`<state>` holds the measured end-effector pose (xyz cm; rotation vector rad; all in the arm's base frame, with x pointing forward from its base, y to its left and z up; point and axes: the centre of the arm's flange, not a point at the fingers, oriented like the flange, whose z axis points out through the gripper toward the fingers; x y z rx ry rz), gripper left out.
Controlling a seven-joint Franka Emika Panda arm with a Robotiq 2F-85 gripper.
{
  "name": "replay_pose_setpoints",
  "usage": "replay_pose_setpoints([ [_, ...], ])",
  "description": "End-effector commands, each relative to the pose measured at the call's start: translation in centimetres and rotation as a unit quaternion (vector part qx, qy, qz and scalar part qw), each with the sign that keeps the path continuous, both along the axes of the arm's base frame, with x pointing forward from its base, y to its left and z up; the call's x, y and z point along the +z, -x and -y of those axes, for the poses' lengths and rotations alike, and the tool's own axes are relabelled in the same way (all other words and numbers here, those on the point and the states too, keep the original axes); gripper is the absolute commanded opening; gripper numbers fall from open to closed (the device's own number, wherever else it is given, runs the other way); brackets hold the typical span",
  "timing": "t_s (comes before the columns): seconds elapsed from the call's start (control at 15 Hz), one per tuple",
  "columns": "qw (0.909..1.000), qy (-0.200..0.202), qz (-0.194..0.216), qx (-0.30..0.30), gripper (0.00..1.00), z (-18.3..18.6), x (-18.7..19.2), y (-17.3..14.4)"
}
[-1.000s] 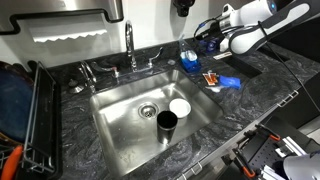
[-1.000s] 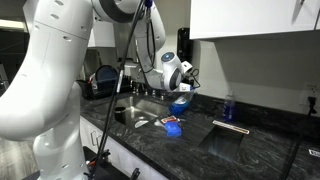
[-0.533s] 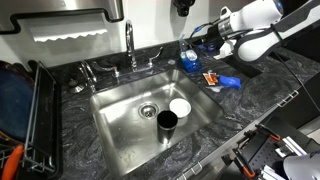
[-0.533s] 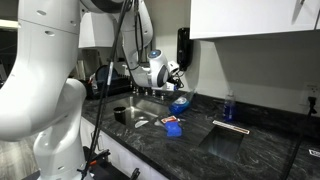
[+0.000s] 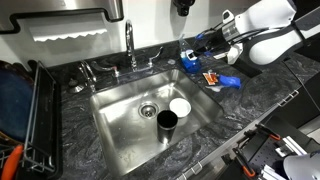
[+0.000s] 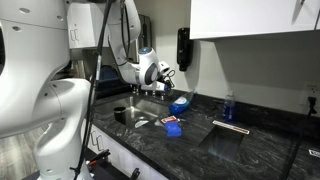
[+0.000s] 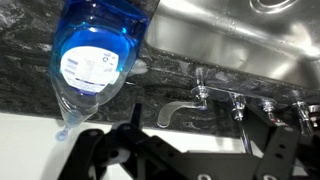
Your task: Pick up the bottle from the sink and put it on the counter
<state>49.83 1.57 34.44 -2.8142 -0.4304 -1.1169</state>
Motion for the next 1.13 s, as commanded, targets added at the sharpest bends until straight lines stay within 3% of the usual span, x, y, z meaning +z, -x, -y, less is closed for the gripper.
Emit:
replay_pose_setpoints([
  [0.0,0.9992,0.031,-0.024,0.013,1.0,1.5,4.3,4.0],
  [0.47,0.9959,0.076,-0.044,0.021,1.0,1.7,5.7,4.5],
  [0.53,0.9978,0.056,-0.031,0.018,1.0,1.8,2.0,0.7],
  [1.07,0.9979,0.054,-0.032,0.017,1.0,1.7,2.1,0.7],
])
